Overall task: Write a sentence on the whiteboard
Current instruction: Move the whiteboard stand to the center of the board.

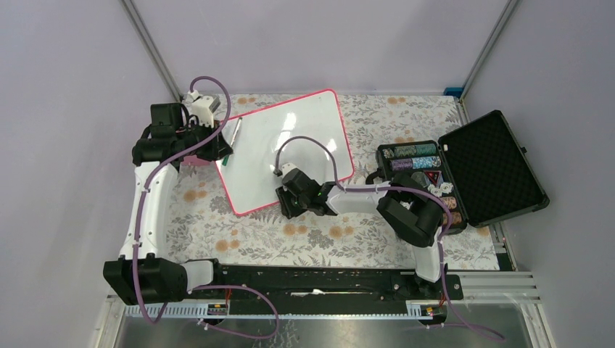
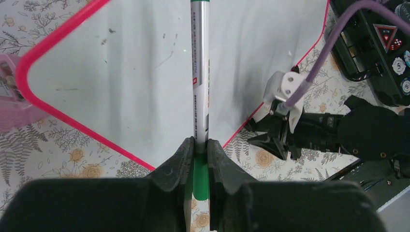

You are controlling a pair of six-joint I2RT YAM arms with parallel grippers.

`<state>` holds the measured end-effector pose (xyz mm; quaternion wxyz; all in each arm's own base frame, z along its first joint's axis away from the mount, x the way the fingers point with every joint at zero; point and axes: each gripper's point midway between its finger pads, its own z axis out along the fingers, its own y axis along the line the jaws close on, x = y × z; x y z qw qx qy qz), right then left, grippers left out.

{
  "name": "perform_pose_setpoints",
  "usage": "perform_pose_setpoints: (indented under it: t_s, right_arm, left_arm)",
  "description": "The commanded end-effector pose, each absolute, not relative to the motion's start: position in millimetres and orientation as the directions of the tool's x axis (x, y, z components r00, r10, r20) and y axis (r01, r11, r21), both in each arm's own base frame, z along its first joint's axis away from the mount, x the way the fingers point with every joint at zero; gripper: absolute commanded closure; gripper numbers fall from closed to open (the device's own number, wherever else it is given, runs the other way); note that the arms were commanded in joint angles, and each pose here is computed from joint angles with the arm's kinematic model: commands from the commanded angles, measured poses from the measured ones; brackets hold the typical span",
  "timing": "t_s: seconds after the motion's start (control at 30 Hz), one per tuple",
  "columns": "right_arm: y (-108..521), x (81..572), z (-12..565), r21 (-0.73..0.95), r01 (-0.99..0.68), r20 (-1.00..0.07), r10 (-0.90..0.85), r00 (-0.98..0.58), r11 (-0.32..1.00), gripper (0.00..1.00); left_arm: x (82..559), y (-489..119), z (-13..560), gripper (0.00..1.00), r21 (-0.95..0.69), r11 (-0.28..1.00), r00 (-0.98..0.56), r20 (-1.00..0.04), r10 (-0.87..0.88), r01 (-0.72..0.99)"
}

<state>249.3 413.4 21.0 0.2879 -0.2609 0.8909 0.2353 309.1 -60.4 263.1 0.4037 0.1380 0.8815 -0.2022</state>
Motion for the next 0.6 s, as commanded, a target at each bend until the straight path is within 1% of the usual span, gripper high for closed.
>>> perform_pose_setpoints:
  t_s: [0.0, 0.1, 0.2, 0.27, 0.43, 0.47, 0.57]
  right_arm:
    - [417.0, 191.2, 13.7, 0.327, -0.681, -0.542, -0.460, -0.703, 0.656, 0.56]
    - [418.2, 189.8, 23.7, 0.334, -0.699, -0.558, -0.466, -0.687, 0.632, 0.48]
    - [421.8, 186.1, 37.3, 0.352, -0.722, -0.577, -0.469, -0.669, 0.595, 0.46]
    - [422.9, 183.3, 44.7, 0.362, -0.734, -0.586, -0.471, -0.659, 0.576, 0.41]
    - [425.9, 177.4, 57.7, 0.388, -0.751, -0.600, -0.471, -0.646, 0.535, 0.38]
    - [430.9, 178.7, 65.2, 0.394, -0.761, -0.626, -0.456, -0.633, 0.515, 0.38]
    - [431.6, 173.3, 72.2, 0.409, -0.777, -0.640, -0.457, -0.618, 0.478, 0.37]
  left_arm:
    - [305.4, -67.3, 279.3, 1.00, -0.247, 0.859, -0.588, -0.806, 0.076, 0.449]
    - [304.7, -70.4, 280.0, 1.00, -0.262, 0.850, -0.591, -0.804, 0.070, 0.457]
    - [304.1, -72.5, 281.5, 1.00, -0.267, 0.845, -0.589, -0.805, 0.069, 0.463]
    - [304.0, -73.5, 281.4, 1.00, -0.268, 0.844, -0.589, -0.805, 0.070, 0.465]
    - [302.6, -76.1, 279.6, 1.00, -0.272, 0.841, -0.595, -0.801, 0.071, 0.468]
    - [302.6, -76.4, 279.6, 1.00, -0.273, 0.841, -0.595, -0.801, 0.071, 0.468]
    - [301.7, -78.0, 279.5, 1.00, -0.277, 0.838, -0.596, -0.800, 0.071, 0.471]
